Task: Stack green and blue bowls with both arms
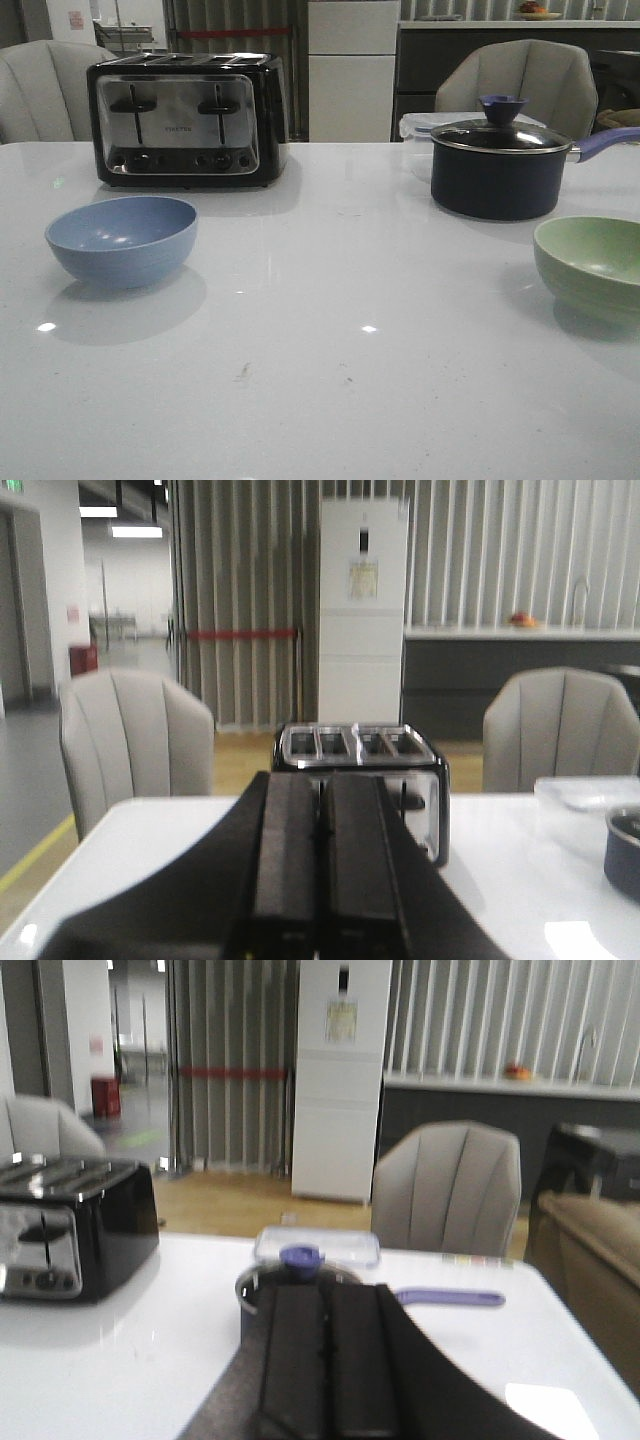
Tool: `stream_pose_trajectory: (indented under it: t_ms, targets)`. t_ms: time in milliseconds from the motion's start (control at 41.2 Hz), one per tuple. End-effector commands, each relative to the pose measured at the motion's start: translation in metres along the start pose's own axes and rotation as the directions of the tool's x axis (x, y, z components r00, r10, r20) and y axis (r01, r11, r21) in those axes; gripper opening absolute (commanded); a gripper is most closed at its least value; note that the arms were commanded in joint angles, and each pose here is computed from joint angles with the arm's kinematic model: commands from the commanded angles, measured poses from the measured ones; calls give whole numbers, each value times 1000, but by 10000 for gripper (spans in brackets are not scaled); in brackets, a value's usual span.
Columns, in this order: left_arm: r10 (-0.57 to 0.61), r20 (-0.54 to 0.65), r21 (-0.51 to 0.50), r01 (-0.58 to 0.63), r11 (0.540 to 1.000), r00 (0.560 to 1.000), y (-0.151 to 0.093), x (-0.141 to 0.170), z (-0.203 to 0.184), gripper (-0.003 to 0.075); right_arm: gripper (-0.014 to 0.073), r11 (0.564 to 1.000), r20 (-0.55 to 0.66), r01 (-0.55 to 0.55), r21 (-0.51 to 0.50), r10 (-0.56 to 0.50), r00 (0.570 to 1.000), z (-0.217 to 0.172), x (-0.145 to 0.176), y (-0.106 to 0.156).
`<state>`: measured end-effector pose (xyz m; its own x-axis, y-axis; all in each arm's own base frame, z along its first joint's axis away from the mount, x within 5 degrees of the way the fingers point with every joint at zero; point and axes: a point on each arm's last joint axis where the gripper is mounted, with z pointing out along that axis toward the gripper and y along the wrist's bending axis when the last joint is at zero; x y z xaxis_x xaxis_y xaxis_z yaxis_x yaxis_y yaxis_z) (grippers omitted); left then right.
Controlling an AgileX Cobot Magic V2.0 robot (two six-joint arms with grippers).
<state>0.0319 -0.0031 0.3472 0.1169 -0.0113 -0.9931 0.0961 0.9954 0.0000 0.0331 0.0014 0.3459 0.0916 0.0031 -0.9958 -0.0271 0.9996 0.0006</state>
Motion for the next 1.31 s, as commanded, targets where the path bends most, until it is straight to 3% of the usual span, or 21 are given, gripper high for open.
stream_pose_trajectory:
  t_ms: [0, 121, 315, 728, 801, 922, 971, 1019, 1286]
  targets:
    - [-14, -51, 6, 14, 1000, 999, 0, -20, 12, 93, 57, 1000, -59, 5, 4, -5, 998, 14, -20, 0]
    - [-15, -205, 5, 17, 1000, 979, -1, -11, 30, 93, 57, 1000, -233, 4, 1, -3, 973, 35, -10, 0]
    - [-14, -421, 2, 16, 1000, 907, -1, 10, 53, 93, 57, 1000, -493, 1, -2, -1, 870, 61, 17, -1]
    - [-15, -535, 0, 18, 1000, 845, -1, 27, 80, 102, 69, 1000, -717, -4, -2, 1, 697, 99, 51, -1]
    - [-15, -535, 0, 18, 1000, 845, -1, 28, 83, 162, 163, 1000, -739, -4, -2, 1, 674, 104, 56, -1]
    - [-8, -531, 3, 12, 1000, 847, -1, 28, 86, 387, 414, 1000, -755, -4, -1, 2, 656, 114, 63, -1]
    - [-8, -530, 3, 12, 1000, 848, -1, 28, 87, 495, 484, 1000, -763, -5, -1, 2, 646, 119, 65, -1]
    - [-8, -528, 3, 12, 1000, 849, -1, 28, 87, 549, 522, 1000, -771, -5, -1, 2, 636, 125, 67, -1]
    - [-8, -521, 3, 12, 1000, 854, -1, 27, 87, 561, 527, 995, -821, -13, 101, 91, 563, 170, 72, -19]
